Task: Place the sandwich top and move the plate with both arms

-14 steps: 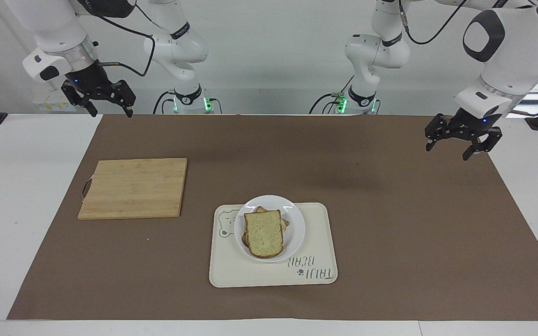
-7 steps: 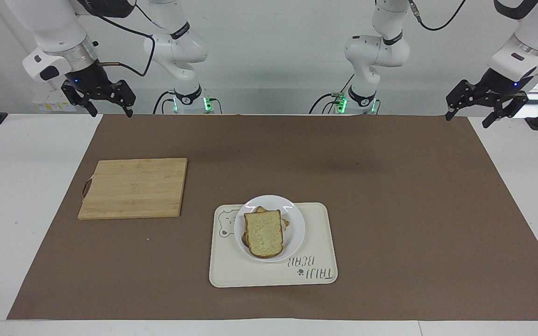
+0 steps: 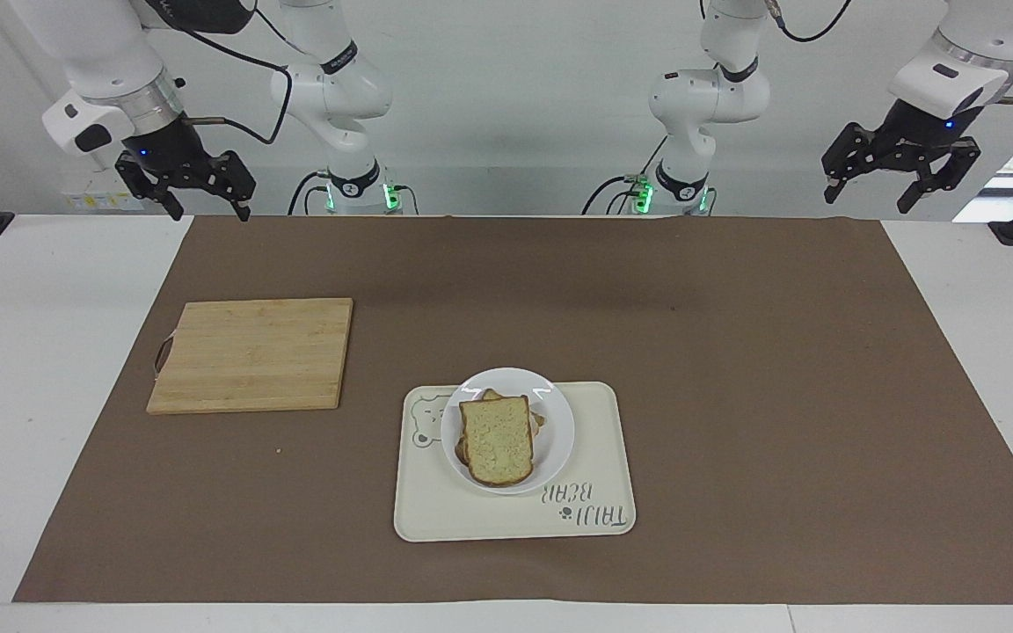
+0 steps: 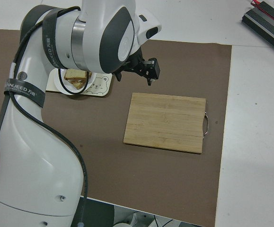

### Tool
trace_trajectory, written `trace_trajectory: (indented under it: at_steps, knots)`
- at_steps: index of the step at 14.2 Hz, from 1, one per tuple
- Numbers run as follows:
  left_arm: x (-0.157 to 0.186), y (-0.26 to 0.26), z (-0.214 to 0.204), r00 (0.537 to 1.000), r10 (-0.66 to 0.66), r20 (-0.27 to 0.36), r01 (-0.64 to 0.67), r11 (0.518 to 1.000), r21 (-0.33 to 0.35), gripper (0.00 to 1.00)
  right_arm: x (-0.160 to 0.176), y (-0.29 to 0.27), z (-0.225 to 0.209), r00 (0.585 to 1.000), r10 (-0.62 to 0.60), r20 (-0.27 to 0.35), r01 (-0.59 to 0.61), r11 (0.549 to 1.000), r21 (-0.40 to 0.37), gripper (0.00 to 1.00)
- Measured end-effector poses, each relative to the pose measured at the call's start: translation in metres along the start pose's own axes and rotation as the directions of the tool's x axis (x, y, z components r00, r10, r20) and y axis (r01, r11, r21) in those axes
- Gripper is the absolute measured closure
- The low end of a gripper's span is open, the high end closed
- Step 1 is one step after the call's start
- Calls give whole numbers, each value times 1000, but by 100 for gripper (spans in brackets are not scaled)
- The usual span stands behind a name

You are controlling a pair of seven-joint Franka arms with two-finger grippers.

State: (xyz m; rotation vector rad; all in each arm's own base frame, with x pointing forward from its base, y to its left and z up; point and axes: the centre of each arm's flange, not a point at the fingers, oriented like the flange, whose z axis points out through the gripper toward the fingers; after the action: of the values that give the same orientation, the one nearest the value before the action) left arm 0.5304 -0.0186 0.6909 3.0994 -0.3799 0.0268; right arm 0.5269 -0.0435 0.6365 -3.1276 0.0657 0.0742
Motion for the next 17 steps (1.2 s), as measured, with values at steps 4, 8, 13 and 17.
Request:
trace_trajectory:
  at_steps: [4, 8, 13, 17]
  knots:
    - [-5, 1, 5, 1000, 0, 12, 0, 1000, -3, 0, 0, 0, 0, 1000, 0, 0, 0, 1000, 0, 0]
    - [-4, 3, 4, 1000, 4, 6, -4, 1000, -2, 0, 0, 0, 0, 1000, 0, 0, 0, 1000, 0, 0]
    - [-3, 2, 3, 1000, -13, -8, 13, 1000, 1, 0, 0, 0, 0, 1000, 0, 0, 0, 1000, 0, 0]
    - [-4, -6, 3, 999, -54, -11, 54, 999, 2, 0, 0, 0, 0, 1000, 0, 0, 0, 1000, 0, 0]
